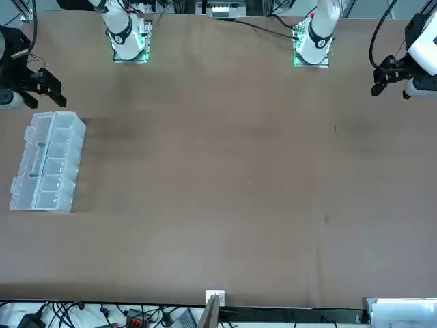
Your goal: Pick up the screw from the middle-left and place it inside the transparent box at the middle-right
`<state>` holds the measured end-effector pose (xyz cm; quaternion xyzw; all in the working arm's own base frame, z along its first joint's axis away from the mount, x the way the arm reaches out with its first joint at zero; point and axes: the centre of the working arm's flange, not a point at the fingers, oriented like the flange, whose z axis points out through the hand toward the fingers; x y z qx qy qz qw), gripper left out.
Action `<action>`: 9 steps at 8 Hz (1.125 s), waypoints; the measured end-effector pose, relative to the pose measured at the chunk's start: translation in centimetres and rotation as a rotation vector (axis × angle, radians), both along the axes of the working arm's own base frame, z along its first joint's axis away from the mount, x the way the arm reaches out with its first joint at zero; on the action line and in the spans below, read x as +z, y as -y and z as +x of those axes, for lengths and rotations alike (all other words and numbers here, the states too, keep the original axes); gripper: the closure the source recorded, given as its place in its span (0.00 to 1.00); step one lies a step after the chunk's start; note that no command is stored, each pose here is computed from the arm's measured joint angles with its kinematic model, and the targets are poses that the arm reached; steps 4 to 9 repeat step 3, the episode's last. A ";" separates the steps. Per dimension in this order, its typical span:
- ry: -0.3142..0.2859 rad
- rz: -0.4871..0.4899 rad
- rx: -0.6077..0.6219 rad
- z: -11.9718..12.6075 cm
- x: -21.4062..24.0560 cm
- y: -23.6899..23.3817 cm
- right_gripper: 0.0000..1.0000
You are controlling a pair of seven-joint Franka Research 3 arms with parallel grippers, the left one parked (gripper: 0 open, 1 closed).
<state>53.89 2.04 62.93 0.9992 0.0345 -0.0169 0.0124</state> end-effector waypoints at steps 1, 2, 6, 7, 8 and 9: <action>-0.001 0.007 0.011 -0.2 0.2 0.5 0.00; -0.002 0.018 0.016 -0.4 0.4 1.5 0.00; -0.003 0.026 0.013 -0.5 0.5 2.5 0.00; -0.003 0.026 0.013 -0.5 0.5 2.5 0.00; -0.003 0.026 0.013 -0.5 0.5 2.5 0.00; -0.003 0.026 0.013 -0.5 0.5 2.5 0.00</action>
